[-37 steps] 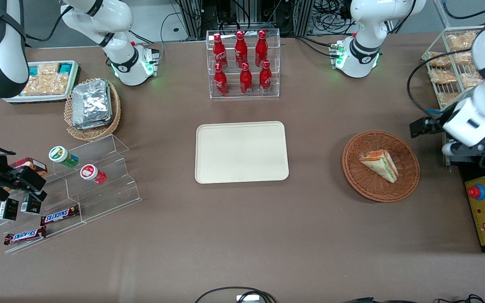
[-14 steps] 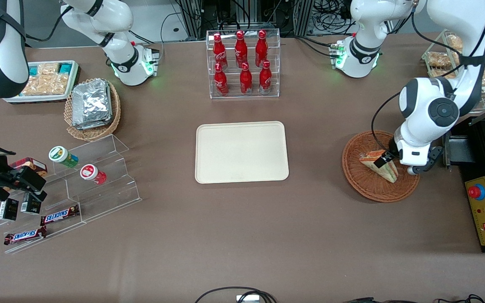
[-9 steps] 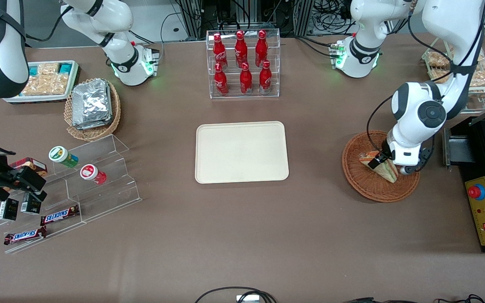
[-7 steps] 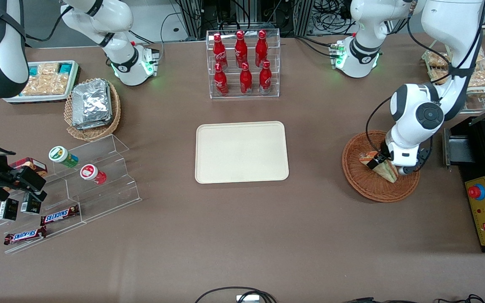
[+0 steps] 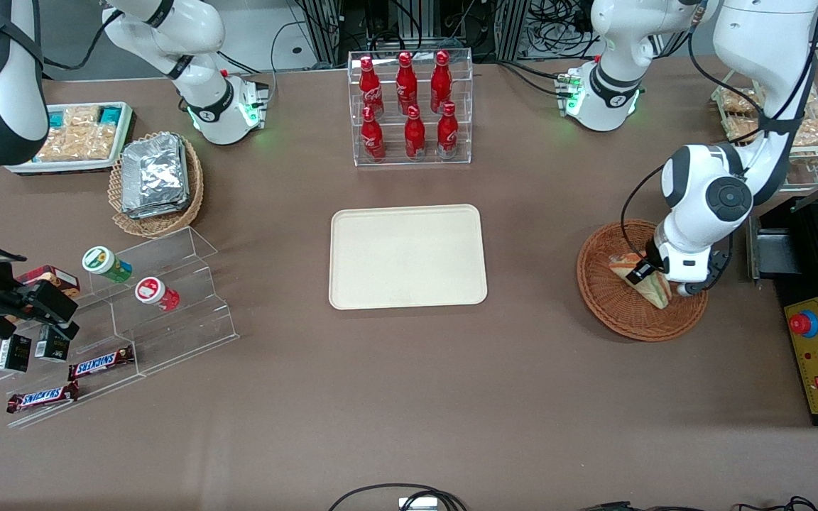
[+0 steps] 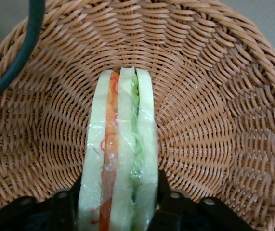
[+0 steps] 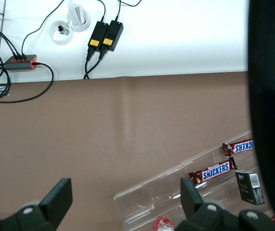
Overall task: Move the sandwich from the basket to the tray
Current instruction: 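Lower the open left gripper around the sandwich and close it, then lift the sandwich out of the basket with the left gripper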
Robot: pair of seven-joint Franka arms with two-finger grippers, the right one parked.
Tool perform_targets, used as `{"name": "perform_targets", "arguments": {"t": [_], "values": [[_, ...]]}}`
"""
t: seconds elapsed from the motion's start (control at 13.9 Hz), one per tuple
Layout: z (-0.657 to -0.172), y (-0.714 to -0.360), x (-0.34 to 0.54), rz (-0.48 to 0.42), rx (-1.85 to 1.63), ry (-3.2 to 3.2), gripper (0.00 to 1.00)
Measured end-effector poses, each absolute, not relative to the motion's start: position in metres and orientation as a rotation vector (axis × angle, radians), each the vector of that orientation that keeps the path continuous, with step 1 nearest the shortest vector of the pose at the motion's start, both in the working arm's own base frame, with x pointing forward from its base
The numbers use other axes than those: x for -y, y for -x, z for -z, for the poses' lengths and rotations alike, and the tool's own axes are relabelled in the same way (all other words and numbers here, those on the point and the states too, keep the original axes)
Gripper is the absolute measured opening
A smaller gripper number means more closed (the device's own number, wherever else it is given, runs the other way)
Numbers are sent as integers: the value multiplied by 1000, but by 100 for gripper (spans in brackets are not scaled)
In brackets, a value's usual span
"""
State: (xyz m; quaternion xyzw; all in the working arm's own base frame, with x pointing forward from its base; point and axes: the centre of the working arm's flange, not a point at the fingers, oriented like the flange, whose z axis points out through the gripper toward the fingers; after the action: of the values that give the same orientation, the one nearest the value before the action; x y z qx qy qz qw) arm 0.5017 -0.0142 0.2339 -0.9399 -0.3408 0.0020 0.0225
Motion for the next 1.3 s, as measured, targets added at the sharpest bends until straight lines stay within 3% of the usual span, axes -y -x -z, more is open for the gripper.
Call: {"name": "perform_targets", "arguments": {"t": [0.14, 0.43, 0.65, 1.01, 1.3], "values": [[-234, -502, 14, -5, 1055, 2911, 39], [-240, -503, 13, -1, 1053, 2907, 32], [-270, -508, 14, -16, 1027, 2885, 20], [-344, -524, 63, -33, 891, 2888, 20], [-376, -527, 142, 6, 709, 2952, 20]]}}
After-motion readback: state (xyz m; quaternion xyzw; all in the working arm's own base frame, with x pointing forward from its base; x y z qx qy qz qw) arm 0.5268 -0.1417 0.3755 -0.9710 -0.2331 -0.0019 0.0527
